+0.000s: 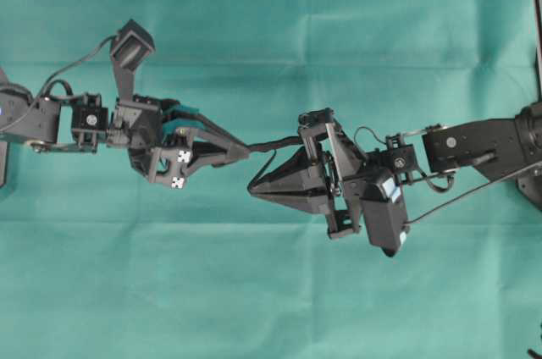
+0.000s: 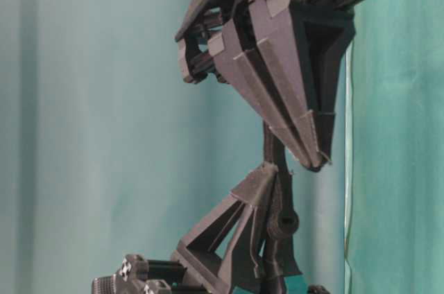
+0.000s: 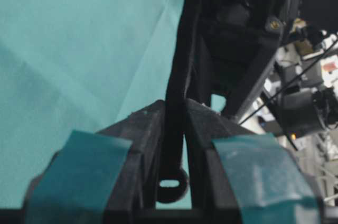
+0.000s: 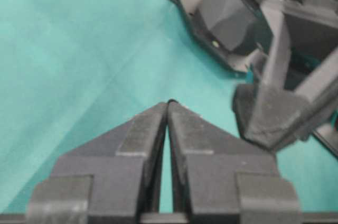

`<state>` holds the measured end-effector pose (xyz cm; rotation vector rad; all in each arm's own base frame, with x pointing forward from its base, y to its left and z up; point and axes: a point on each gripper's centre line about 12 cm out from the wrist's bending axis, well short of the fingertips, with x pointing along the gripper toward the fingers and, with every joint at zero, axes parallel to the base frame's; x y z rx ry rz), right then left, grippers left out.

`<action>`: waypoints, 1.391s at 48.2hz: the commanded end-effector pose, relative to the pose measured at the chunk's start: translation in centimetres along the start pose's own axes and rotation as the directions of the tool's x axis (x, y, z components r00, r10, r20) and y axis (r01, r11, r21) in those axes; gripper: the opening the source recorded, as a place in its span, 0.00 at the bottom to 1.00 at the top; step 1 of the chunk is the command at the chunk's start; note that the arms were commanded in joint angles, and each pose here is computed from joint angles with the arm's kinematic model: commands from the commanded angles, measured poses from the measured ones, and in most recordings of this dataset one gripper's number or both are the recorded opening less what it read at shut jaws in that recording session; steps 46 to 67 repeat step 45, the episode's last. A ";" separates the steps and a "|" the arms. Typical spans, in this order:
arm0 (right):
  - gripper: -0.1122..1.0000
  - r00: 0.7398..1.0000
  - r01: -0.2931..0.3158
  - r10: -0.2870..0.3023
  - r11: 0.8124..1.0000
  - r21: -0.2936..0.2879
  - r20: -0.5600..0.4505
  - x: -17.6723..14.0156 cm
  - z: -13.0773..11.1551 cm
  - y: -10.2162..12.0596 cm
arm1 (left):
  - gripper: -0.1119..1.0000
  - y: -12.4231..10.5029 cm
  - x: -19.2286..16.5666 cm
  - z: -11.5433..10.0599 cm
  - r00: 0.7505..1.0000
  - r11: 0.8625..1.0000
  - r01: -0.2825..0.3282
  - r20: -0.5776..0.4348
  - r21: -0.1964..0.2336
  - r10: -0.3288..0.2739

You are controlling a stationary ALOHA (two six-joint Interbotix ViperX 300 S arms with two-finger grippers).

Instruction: Peel off the Velcro with your right arm.

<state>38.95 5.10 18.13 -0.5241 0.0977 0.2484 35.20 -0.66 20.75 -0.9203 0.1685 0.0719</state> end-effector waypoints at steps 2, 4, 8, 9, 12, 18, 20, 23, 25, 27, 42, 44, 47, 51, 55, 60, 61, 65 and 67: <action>0.02 0.999 -0.007 0.008 1.000 -0.018 0.052 0.4 1.7 0.1 | 0.19 -0.4 0.1 1.0 0.999 1.000 0.017 0.033 -0.002 -0.017; 0.02 0.999 -0.011 0.012 1.000 -0.020 0.050 0.4 1.7 0.2 | 0.19 -0.5 0.1 1.0 0.999 1.000 0.019 0.033 -0.001 -0.019; 0.02 0.999 -0.013 0.014 1.000 -0.019 0.051 0.4 1.8 0.3 | 0.19 -0.4 0.1 1.0 0.999 1.000 0.017 0.033 -0.002 -0.017; 0.02 0.999 -0.013 0.014 1.000 -0.019 0.051 0.5 1.7 0.3 | 0.19 -0.4 0.1 1.1 0.999 1.000 0.018 0.035 -0.002 -0.017; 0.02 0.999 -0.017 0.018 1.000 -0.019 0.049 0.6 1.7 0.5 | 0.19 -0.4 0.1 1.1 0.999 1.000 0.018 0.035 -0.002 -0.017; 0.02 0.999 -0.025 0.026 0.999 -0.022 0.039 1.0 1.8 0.6 | 0.19 -0.4 0.1 1.1 0.999 1.000 0.017 0.037 -0.003 -0.017; 0.02 0.999 -0.033 0.034 0.999 -0.025 0.031 1.2 1.7 0.8 | 0.19 -0.4 0.1 1.2 0.999 1.000 0.015 0.038 0.003 -0.016; 0.02 0.999 -0.042 0.043 0.999 -0.030 0.027 1.4 1.9 0.9 | 0.19 -0.4 0.1 1.2 0.999 1.000 0.015 0.038 0.015 -0.016; 0.02 0.998 -0.049 0.050 0.998 -0.032 0.024 1.6 1.9 1.1 | 0.19 -0.3 0.1 1.3 0.999 1.000 0.013 0.040 0.021 -0.014; 0.02 0.998 -0.057 0.058 0.998 -0.036 0.021 1.7 2.0 1.3 | 0.19 -0.3 0.1 1.3 0.999 1.000 0.013 0.040 0.027 -0.014; 0.02 0.996 -0.083 0.084 0.996 -0.044 0.016 2.2 2.6 2.0 | 0.19 0.0 0.1 1.4 0.999 0.999 0.003 0.042 0.038 -0.004; 0.02 0.996 -0.089 0.090 0.995 -0.046 0.014 2.2 2.8 2.2 | 0.19 0.0 0.0 1.4 0.999 0.999 0.002 0.044 0.039 -0.003; 0.02 0.996 -0.091 0.092 0.995 -0.048 0.010 2.3 2.8 2.2 | 0.19 0.0 0.0 1.4 0.999 0.999 0.002 0.044 0.039 -0.003; 0.02 0.996 -0.091 0.092 0.995 -0.048 0.010 2.3 2.8 2.2 | 0.19 0.0 0.0 1.4 0.999 0.999 0.002 0.044 0.039 -0.003; 0.02 0.996 -0.091 0.092 0.995 -0.048 0.010 2.3 2.8 2.2 | 0.19 0.0 0.0 1.4 0.999 0.999 0.002 0.044 0.039 -0.003; 0.02 0.996 -0.091 0.092 0.995 -0.048 0.010 2.3 2.8 2.2 | 0.19 0.0 0.0 1.4 0.999 0.999 0.002 0.044 0.039 -0.003; 0.02 0.996 -0.091 0.092 0.995 -0.048 0.010 2.3 2.8 2.2 | 0.19 0.0 0.0 1.4 0.999 0.999 0.002 0.044 0.039 -0.003; 0.02 0.996 -0.091 0.092 0.995 -0.048 0.010 2.3 2.8 2.2 | 0.19 0.0 0.0 1.4 0.999 0.999 0.002 0.044 0.039 -0.003; 0.02 0.996 -0.091 0.092 0.995 -0.048 0.010 2.3 2.8 2.2 | 0.19 0.0 0.0 1.4 0.999 0.999 0.002 0.044 0.039 -0.003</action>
